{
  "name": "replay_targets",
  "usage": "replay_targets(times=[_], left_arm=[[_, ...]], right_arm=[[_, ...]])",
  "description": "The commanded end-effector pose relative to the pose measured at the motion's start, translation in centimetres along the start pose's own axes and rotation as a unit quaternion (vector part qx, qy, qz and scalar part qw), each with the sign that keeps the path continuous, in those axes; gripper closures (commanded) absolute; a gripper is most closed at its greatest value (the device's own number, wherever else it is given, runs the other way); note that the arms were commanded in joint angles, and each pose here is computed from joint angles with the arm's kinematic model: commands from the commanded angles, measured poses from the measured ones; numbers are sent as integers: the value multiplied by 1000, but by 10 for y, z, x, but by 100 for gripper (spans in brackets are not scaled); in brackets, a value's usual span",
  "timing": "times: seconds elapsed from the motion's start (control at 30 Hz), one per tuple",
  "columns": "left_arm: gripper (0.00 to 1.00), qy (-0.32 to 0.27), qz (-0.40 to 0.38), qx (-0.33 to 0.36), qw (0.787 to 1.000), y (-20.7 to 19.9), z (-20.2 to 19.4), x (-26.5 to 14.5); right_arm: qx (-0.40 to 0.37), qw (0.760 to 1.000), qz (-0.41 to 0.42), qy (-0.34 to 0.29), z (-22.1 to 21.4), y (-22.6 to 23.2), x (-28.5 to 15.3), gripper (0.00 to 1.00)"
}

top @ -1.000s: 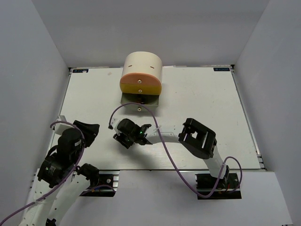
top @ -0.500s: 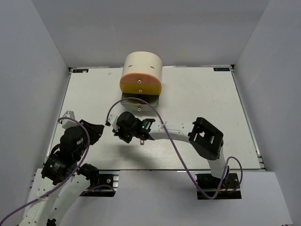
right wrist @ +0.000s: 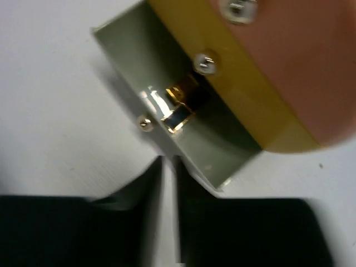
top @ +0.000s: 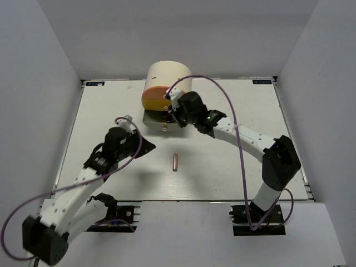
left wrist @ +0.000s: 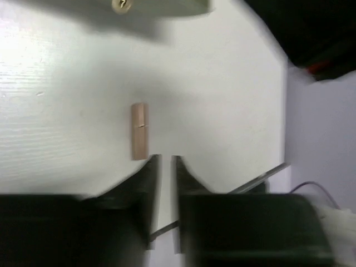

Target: Organize the makeup

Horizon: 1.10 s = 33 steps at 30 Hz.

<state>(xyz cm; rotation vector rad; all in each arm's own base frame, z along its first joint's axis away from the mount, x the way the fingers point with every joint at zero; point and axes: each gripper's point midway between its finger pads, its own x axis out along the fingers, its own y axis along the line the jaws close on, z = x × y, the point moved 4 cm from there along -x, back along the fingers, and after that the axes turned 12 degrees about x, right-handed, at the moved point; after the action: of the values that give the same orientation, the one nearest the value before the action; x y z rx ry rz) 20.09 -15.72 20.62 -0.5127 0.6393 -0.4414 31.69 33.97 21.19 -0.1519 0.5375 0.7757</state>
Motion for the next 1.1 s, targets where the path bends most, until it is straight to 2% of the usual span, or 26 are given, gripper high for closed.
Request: replay_targets(times=[0.0,0.03,0.1,0.13,0.17,0.23,0.3,0.4,0.57,0.63,0.67,0.73,0.77,0.93,1.07], left_arm=[[59,74,-36,2,997,-14,-6,25],[53,104,-15,-6,994,-5,-14,41],[43,125,11,-15,992,-1,-16,53],[36,122,17,-17,992,-4,-8,58],[34,144,47,-20,988,3,-16,69],[33,162,64,-22,984,2,-21,79],[32,187,88,-18,978,-2,-27,94],[31,218,131,-9,967,-4,-35,113],[31,255,149,38,955,-32,-55,135],[31,282,184,63,939,-30,-74,140],[31,280,183,70,940,-39,-70,145],[31,303,199,91,927,-40,-87,150],[31,298,193,98,930,-50,-83,153],[31,327,231,133,907,-51,-103,163],[32,339,244,154,896,-54,-118,165]], right_arm=[[24,999,-33,-22,16,-39,-26,62],[30,998,-35,-31,21,-45,-33,53],[54,997,-43,-42,29,-67,-42,43],[60,996,-43,-49,34,-71,-48,43],[65,995,-50,-56,38,-77,-52,43],[86,993,-49,-64,41,-91,-59,52],[104,991,-56,-71,43,-104,-66,55],[120,988,-65,-76,41,-118,-72,56],[140,983,-81,-92,39,-137,-79,56],[159,979,-88,-94,35,-147,-81,56],[161,979,-85,-92,33,-147,-80,56],[171,977,-89,-95,31,-154,-81,56],[177,976,-89,-94,29,-157,-82,56],[187,974,-87,-95,22,-163,-84,55],[197,972,-89,-96,19,-169,-88,56]])
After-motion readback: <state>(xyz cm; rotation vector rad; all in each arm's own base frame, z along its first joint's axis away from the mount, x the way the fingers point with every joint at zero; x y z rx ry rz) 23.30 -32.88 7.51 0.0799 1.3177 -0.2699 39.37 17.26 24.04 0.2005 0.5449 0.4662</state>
